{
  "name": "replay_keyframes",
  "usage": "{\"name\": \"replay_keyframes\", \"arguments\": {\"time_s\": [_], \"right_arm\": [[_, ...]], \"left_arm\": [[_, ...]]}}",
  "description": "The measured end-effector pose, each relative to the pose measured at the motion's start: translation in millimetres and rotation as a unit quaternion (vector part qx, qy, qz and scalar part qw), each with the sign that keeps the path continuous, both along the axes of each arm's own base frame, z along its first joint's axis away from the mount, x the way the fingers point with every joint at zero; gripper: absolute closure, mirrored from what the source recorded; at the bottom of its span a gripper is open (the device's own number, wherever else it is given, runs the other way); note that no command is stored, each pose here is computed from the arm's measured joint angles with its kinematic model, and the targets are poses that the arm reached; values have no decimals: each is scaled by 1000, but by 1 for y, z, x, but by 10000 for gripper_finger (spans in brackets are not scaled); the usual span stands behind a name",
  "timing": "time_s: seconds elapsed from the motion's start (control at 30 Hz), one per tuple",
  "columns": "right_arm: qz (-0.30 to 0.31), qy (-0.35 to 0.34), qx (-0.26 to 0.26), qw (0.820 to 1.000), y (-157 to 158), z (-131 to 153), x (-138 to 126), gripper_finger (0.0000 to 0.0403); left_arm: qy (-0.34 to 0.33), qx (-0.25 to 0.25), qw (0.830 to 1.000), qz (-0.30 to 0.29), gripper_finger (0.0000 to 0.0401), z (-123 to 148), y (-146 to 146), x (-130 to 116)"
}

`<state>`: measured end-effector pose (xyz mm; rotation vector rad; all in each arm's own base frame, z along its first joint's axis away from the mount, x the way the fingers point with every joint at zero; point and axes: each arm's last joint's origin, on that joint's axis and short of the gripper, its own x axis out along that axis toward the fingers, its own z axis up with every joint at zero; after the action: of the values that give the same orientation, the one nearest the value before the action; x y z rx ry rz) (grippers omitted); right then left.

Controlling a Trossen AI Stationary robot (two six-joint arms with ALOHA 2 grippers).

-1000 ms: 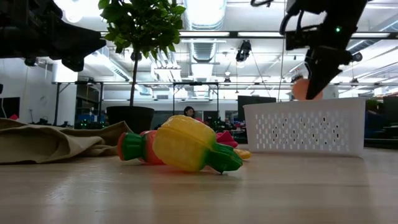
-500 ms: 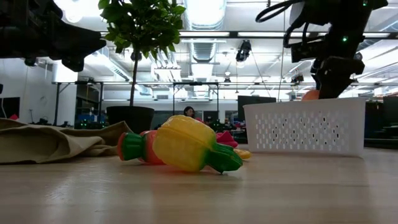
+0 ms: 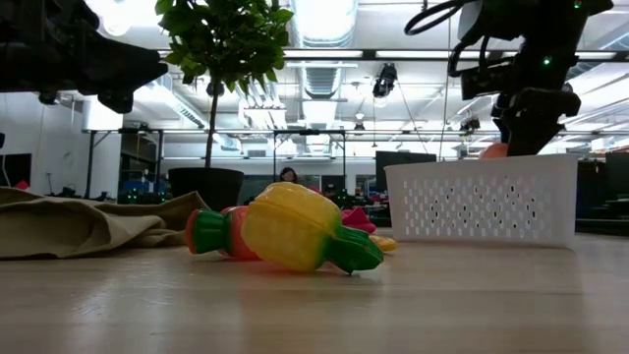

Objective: Pick and placing Produce into tupperware
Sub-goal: Put the pink peach into the white bin, then put the yellow corn into the white bin

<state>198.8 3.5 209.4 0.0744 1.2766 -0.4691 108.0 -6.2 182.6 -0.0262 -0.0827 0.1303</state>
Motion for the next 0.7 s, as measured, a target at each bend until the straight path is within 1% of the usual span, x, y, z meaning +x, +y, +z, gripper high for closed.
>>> {"name": "replay_keyframes", "arguments": {"time_s": [0.5, 0.6, 0.7], "right_arm": [[-4, -2, 1, 1000, 0, 0, 0, 139], [-14, -27, 5, 1000, 0, 6, 5, 138], [-22, -80, 13, 996, 2, 18, 16, 138]], "left_arm": [[0, 0, 1000, 0, 280, 0, 0, 0], [0, -1, 1000, 2, 280, 0, 0, 0], [0, -1, 1000, 2, 280, 0, 0, 0]]}}
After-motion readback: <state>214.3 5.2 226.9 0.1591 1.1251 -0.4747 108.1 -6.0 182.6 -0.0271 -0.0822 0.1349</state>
